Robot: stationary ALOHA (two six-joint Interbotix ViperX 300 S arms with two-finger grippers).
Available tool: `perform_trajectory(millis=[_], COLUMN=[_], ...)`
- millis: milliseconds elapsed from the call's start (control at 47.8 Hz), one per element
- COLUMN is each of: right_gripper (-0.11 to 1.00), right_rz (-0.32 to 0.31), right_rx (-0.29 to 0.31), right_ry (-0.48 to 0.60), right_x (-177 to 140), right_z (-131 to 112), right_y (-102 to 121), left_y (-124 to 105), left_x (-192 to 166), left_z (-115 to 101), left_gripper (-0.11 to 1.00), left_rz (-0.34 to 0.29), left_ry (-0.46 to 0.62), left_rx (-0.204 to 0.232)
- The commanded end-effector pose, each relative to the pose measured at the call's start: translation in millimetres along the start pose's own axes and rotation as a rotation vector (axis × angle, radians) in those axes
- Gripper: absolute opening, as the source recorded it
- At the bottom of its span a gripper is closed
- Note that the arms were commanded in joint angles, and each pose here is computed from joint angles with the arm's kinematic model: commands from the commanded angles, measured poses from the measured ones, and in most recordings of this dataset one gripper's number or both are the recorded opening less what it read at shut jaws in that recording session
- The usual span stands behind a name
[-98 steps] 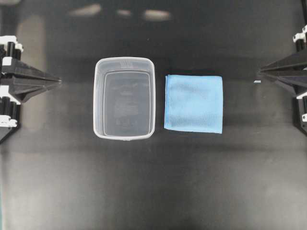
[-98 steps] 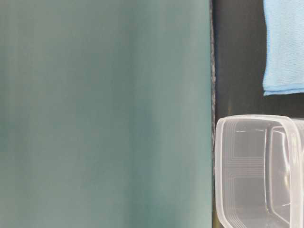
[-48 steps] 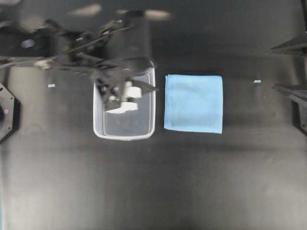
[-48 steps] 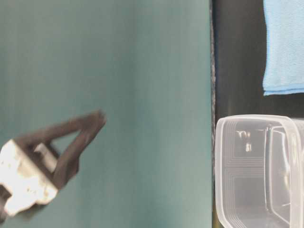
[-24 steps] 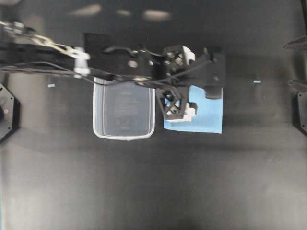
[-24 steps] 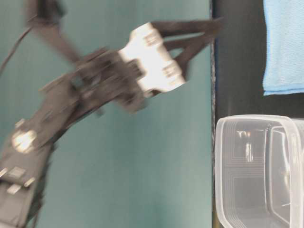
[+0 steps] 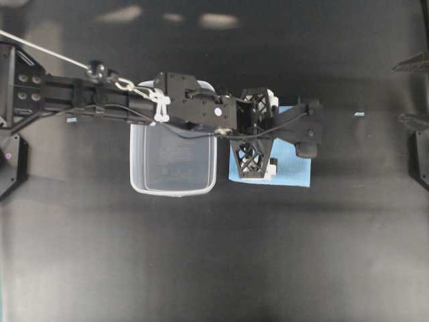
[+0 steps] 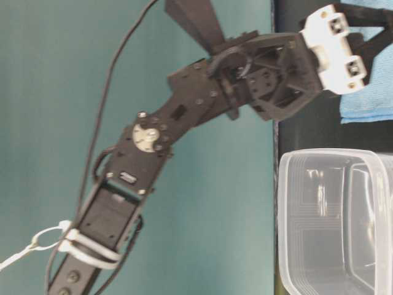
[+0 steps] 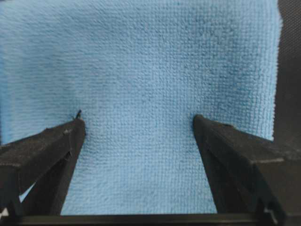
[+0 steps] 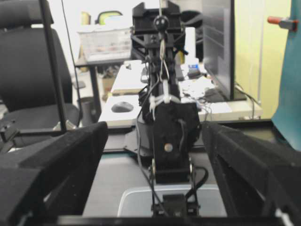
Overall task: Place the blue towel into the container with the left arm.
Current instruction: 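Move the left gripper over the blue towel and lower it open, then close the left gripper on the blue towel's edge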
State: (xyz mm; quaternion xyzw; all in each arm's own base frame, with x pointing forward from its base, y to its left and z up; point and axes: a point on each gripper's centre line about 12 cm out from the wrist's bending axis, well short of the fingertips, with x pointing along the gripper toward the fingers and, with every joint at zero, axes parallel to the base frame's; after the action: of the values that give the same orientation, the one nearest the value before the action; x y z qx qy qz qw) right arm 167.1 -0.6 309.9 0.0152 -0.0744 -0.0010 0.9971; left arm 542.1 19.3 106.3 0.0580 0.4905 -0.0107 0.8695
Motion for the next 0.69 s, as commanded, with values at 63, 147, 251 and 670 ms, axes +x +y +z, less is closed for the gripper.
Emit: perform_trajectory(millis=[63,147,251,670], right_gripper=[0.78,0.78,0.78,0.78], right_rz=[-0.002,-0.002,-0.002,-0.002], right_rx=[0.007,0.006,0.006,0.007], right_ry=[-0.005,-0.005,-0.003,0.000], right_x=[1,1,1,1], right_z=[2,2,2,0], right_y=[0,0,0,0], left_y=[-5,-7,-11,0], left_x=[5,8,8,-109], left_z=[-1,-7,-14,57], left_gripper=[0.87,0.79,0.53,0.06], left_rz=[-0.004,-0.007,-0.014,0.018], left_ry=[-0.004,0.017,0.050,-0.175], left_rx=[0.005,0.003,0.009,0.023])
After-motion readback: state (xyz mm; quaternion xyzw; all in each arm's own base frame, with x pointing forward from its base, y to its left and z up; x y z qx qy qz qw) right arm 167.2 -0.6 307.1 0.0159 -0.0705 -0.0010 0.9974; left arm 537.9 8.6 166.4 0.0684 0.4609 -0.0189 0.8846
